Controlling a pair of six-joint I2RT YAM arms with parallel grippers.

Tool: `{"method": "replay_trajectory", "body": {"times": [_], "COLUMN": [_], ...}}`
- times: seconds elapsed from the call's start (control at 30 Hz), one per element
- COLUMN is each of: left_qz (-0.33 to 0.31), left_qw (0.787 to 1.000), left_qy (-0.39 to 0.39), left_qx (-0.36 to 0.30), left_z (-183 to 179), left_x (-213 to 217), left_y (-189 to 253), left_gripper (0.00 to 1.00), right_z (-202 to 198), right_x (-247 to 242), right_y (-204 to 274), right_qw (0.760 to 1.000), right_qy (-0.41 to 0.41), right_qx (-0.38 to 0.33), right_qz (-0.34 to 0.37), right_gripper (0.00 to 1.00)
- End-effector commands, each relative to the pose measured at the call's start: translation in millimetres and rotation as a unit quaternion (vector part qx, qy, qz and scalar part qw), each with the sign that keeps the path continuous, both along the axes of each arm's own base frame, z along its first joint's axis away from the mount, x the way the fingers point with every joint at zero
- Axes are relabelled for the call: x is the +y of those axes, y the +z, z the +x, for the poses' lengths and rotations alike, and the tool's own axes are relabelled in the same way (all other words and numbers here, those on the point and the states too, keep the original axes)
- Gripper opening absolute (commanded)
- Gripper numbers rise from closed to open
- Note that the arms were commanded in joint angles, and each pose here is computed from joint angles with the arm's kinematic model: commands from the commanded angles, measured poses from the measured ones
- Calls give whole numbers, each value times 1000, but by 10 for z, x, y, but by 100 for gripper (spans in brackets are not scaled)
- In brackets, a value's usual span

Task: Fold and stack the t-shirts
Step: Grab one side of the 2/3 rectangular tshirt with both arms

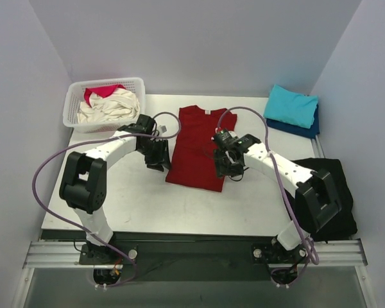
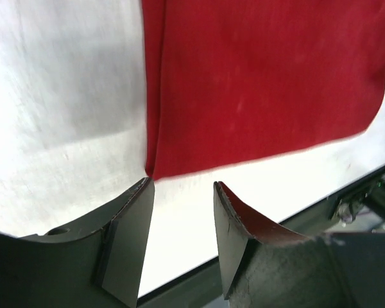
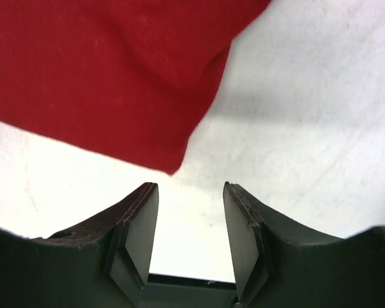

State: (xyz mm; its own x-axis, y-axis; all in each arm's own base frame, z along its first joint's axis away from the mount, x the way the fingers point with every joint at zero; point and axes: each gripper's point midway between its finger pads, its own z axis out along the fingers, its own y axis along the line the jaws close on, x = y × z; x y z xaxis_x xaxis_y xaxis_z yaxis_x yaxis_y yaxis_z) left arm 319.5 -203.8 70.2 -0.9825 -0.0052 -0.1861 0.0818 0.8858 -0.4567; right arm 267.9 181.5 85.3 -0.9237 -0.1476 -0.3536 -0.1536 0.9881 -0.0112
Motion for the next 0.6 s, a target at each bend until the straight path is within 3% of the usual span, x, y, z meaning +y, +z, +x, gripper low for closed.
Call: {"method": "replay_trajectory", "body": {"times": [0.0, 0.2, 0.37, 0.57], "left_qz": [-36, -72, -106, -98], "left_qw": [999, 997, 993, 993], "left_qy": [-18, 6, 36, 45], "left_qx": [-21, -11, -41, -50], "left_z": [-117, -207, 2, 95], "left_x": [-30, -64, -151, -139], "left_y": [70, -97, -32, -85], "left_gripper": [53, 53, 50, 49], "right_z": [-208, -299, -260, -206], "right_x": [-75, 11, 66, 140], "right_y": [0, -96, -205, -239], "right_qw": [1000, 998, 996, 995], "right_qy": [-15, -18, -22, -23], "right_qx": [15, 11, -5, -11], "right_qz": [14, 63, 83, 98], "right_gripper": [46, 46, 45, 44]}}
